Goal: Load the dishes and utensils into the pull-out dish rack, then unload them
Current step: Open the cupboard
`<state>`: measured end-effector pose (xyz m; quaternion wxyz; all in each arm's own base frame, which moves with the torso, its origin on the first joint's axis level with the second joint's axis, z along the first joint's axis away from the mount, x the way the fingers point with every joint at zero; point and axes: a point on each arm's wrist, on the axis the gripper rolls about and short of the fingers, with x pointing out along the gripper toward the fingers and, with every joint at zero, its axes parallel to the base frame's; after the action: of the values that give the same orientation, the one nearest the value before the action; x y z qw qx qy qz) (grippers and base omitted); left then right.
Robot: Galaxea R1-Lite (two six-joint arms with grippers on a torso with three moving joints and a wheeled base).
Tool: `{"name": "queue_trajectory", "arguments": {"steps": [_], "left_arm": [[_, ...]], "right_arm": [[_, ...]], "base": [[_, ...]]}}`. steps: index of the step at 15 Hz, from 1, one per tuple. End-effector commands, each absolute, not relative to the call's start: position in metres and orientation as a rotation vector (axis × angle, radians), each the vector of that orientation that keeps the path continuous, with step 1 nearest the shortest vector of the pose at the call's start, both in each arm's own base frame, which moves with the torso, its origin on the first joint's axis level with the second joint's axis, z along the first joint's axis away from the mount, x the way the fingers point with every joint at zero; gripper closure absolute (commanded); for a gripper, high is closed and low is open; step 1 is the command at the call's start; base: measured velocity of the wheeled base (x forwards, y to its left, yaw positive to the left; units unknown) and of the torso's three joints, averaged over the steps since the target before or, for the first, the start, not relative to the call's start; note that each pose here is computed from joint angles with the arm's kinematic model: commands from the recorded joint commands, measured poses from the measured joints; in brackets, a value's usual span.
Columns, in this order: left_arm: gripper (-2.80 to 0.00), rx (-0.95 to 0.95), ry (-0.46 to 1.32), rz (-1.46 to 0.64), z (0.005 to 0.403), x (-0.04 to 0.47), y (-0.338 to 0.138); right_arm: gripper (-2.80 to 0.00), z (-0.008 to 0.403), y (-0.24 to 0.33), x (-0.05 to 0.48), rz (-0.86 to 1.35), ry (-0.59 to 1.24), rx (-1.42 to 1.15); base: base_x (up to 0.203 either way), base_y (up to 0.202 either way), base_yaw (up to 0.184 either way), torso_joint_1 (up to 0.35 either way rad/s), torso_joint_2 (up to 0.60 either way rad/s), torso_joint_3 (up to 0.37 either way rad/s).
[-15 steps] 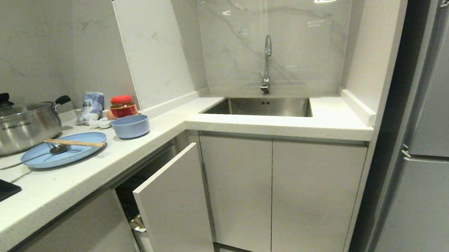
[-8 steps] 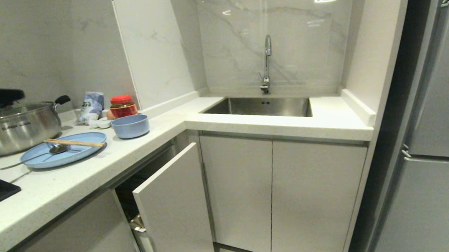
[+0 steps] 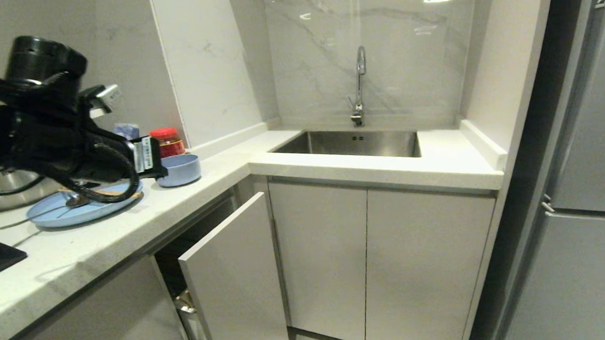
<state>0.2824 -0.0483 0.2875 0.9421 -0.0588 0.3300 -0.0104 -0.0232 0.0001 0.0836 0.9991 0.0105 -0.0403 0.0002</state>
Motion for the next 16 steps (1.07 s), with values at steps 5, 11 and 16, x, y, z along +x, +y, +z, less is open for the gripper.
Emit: {"name": "queue_trajectory", "arguments": {"steps": [5,11,16], "left_arm": [[0.0,-0.297,0.755,0.25,0.227,0.353,-0.1],[0.0,-0.293,0.785,0.344,0.196,0.377,-0.106],[0.0,-0.289,0.816,0.378,0.175,0.396,-0.1]], "right_arm": [[0.0,0.077,0.0,-0.021,0.001,-0.057,0.021],[0.0,0.077,0.0,-0.021,0.001,-0.057,0.021],[0.0,0.076,0.0,-0.021,0.001,-0.056,0.021]], "base": [[0.0,0.0,0.0,0.0,0.0,0.0],[0.0,0.0,0.0,0.0,0.0,0.0],[0.0,0.0,0.0,0.0,0.0,0.0]]}}
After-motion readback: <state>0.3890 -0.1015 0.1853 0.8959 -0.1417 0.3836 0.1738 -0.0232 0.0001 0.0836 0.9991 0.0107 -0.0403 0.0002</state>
